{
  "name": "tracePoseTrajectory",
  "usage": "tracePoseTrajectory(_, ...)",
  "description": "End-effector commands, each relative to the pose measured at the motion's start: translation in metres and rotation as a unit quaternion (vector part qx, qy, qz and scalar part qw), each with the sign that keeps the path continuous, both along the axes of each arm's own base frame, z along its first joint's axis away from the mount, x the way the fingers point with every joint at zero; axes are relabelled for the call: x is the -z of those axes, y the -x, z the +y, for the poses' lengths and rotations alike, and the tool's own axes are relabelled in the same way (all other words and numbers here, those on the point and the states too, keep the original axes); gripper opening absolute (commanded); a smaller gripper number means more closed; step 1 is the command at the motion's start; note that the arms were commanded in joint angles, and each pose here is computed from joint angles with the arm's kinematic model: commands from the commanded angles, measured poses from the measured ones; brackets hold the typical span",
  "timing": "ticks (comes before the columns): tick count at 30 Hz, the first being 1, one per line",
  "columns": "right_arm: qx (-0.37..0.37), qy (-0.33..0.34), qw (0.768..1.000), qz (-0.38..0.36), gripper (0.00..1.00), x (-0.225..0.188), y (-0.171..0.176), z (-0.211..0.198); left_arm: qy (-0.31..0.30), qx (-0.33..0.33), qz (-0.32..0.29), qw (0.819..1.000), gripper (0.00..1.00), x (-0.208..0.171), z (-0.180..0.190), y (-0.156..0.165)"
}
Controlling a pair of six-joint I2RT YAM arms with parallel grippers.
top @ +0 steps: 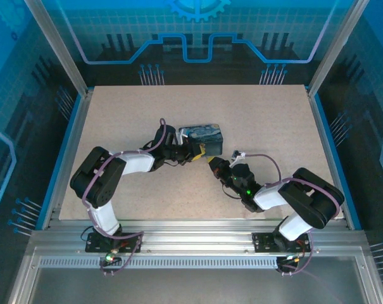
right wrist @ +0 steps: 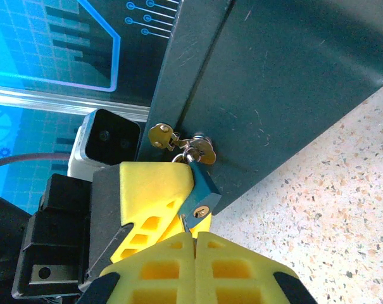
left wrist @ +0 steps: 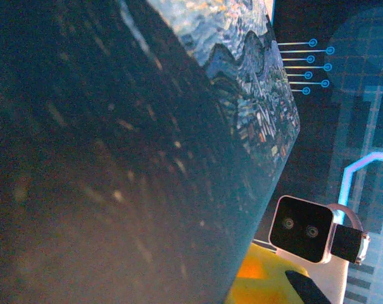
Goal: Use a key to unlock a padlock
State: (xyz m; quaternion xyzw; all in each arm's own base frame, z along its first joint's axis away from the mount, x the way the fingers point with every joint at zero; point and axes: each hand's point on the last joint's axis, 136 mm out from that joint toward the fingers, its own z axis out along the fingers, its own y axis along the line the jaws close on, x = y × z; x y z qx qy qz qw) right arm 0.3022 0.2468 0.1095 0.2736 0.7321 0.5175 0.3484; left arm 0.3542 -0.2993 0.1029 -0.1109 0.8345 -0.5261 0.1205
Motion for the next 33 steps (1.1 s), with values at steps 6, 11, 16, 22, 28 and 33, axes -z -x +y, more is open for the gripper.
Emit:
tracePoseTrajectory(6,0.006,0.012,1.0,-0.004,0.0,0.004,0.0,0.0,0.013,0.008,0.0,1.0,0.0,-0.002,0.0,0.0)
tracePoseTrajectory(11,0.007,0.016,1.0,-0.006,0.0,0.005,0.0,0.0,0.014,0.008,0.0,1.0,0.0,-0.002,0.0,0.0)
tracePoseTrajectory(16,0.008,0.015,1.0,-0.007,0.0,0.005,-0.002,0.002,0.015,0.009,0.001,1.0,0.0,-0.001,0.0,0.001)
tracePoseTrajectory(22,0.009,0.019,1.0,-0.008,0.0,0.006,-0.004,0.002,0.019,0.009,0.004,1.0,0.0,-0.001,0.0,0.002)
tracePoseTrajectory(28,0.007,0.015,1.0,-0.015,0.0,0.001,-0.006,0.004,0.019,0.01,0.005,1.0,0.0,0.001,0.0,0.003)
tracePoseTrajectory(33,0.008,0.01,1.0,-0.023,0.0,-0.005,-0.006,0.004,0.02,0.009,0.004,1.0,0.0,0.001,0.0,0.003)
